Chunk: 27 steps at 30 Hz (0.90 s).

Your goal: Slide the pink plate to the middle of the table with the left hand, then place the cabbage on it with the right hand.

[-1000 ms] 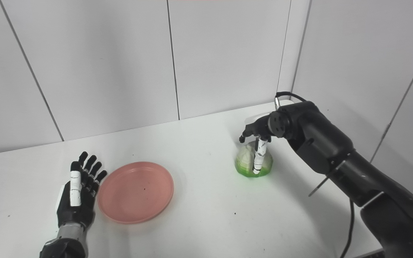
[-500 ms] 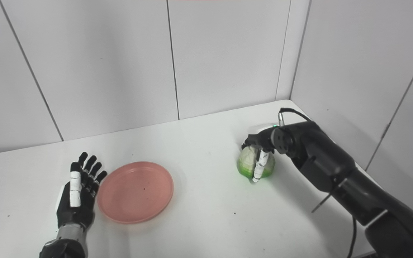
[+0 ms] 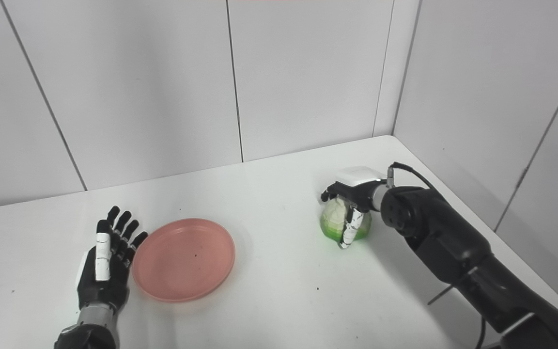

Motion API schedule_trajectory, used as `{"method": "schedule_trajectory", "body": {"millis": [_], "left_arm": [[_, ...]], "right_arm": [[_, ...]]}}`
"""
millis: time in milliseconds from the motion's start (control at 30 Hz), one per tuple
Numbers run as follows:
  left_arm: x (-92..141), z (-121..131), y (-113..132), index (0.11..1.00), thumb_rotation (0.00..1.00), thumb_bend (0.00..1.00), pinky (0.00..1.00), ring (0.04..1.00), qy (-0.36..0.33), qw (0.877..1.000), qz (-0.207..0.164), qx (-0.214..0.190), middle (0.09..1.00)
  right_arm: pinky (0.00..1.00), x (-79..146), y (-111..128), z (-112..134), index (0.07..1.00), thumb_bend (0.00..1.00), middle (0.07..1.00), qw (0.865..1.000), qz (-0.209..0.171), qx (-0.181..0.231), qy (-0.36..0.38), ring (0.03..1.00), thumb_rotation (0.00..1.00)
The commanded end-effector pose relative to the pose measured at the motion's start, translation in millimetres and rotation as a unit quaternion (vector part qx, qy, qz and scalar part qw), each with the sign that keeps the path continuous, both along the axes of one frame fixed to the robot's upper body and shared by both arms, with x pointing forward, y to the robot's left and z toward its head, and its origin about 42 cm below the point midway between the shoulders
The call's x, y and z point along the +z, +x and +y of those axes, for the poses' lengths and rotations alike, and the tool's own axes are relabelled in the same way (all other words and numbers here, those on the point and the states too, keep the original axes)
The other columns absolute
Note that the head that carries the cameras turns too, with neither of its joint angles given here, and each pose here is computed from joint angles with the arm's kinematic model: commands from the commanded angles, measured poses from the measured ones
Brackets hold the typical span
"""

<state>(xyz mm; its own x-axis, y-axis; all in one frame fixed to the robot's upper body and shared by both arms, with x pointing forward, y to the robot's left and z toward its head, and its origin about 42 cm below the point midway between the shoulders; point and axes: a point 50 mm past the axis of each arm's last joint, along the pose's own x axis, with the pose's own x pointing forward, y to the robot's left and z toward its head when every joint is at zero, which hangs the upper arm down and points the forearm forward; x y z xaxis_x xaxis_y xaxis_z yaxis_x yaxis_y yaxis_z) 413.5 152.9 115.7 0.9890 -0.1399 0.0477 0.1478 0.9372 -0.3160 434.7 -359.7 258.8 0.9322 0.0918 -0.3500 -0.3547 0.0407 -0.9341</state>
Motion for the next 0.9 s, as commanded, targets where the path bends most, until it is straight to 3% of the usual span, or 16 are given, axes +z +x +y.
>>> {"method": "schedule_trajectory", "body": {"millis": [0, 67, 100, 133, 200, 467, 600, 700, 867], "left_arm": [[-5.0, -0.7, -1.4, 0.962, 0.82, 0.93, 0.85, 0.946, 0.0, 1.0, 0.019, -0.002, 0.965], [-4.5, -0.7, -1.5, 0.963, 0.82, 0.93, 0.84, 0.944, 0.0, 1.0, 0.018, -0.002, 0.964], [-4.1, -0.6, -1.4, 0.963, 0.82, 0.93, 0.84, 0.945, -0.002, 1.0, 0.018, -0.003, 0.965], [-3.8, -0.6, -1.3, 0.962, 0.81, 0.92, 0.85, 0.947, -0.004, 1.0, 0.018, -0.004, 0.967], [-3.6, -0.7, -1.0, 0.965, 0.81, 0.91, 0.85, 0.949, -0.003, 1.0, 0.017, -0.005, 0.972], [-3.4, -1.9, -0.4, 0.974, 0.82, 0.94, 0.81, 0.946, 0.003, 1.0, 0.013, -0.008, 0.973], [-3.1, -2.3, 0.0, 0.971, 0.82, 0.94, 0.82, 0.946, -0.001, 1.0, 0.013, -0.008, 0.974], [-2.1, -2.7, -0.5, 0.969, 0.82, 0.93, 0.81, 0.944, -0.001, 1.0, 0.013, -0.007, 0.974], [-2.2, -2.5, -1.1, 0.967, 0.81, 0.93, 0.82, 0.941, -0.001, 1.0, 0.014, -0.007, 0.974]], "right_arm": [[0.52, 6.4, 3.3, -1.3, 0.697, 0.86, 0.707, 0.999, -0.02, 0.022, -0.021, 0.625, 0.07], [0.49, 3.3, 5.0, -2.2, 0.65, 0.82, 0.656, 0.999, -0.019, 0.026, -0.035, 0.573, 0.02], [0.45, 1.8, 6.0, -2.8, 0.574, 0.68, 0.571, 0.999, -0.016, 0.025, -0.04, 0.519, 0.01], [0.37, 1.0, 7.0, -3.0, 0.53, 0.61, 0.519, 0.998, -0.012, 0.023, -0.051, 0.438, 0.01], [0.27, 1.4, 8.8, -3.3, 0.486, 0.54, 0.468, 0.998, -0.001, 0.021, -0.066, 0.328, 0.0], [0.26, 11.2, 10.1, -4.7, 0.48, 0.53, 0.468, 0.996, 0.02, 0.017, -0.083, 0.323, 0.0], [0.3, 17.4, 11.8, -4.6, 0.477, 0.52, 0.495, 0.997, 0.032, 0.008, -0.077, 0.383, 0.0], [0.33, 23.9, 12.4, -3.9, 0.487, 0.52, 0.507, 0.997, 0.031, 0.017, -0.062, 0.418, 0.0], [0.33, 44.7, 12.7, 2.7, 0.522, 0.51, 0.501, 0.999, 0.028, 0.034, -0.026, 0.398, 0.0]]}}
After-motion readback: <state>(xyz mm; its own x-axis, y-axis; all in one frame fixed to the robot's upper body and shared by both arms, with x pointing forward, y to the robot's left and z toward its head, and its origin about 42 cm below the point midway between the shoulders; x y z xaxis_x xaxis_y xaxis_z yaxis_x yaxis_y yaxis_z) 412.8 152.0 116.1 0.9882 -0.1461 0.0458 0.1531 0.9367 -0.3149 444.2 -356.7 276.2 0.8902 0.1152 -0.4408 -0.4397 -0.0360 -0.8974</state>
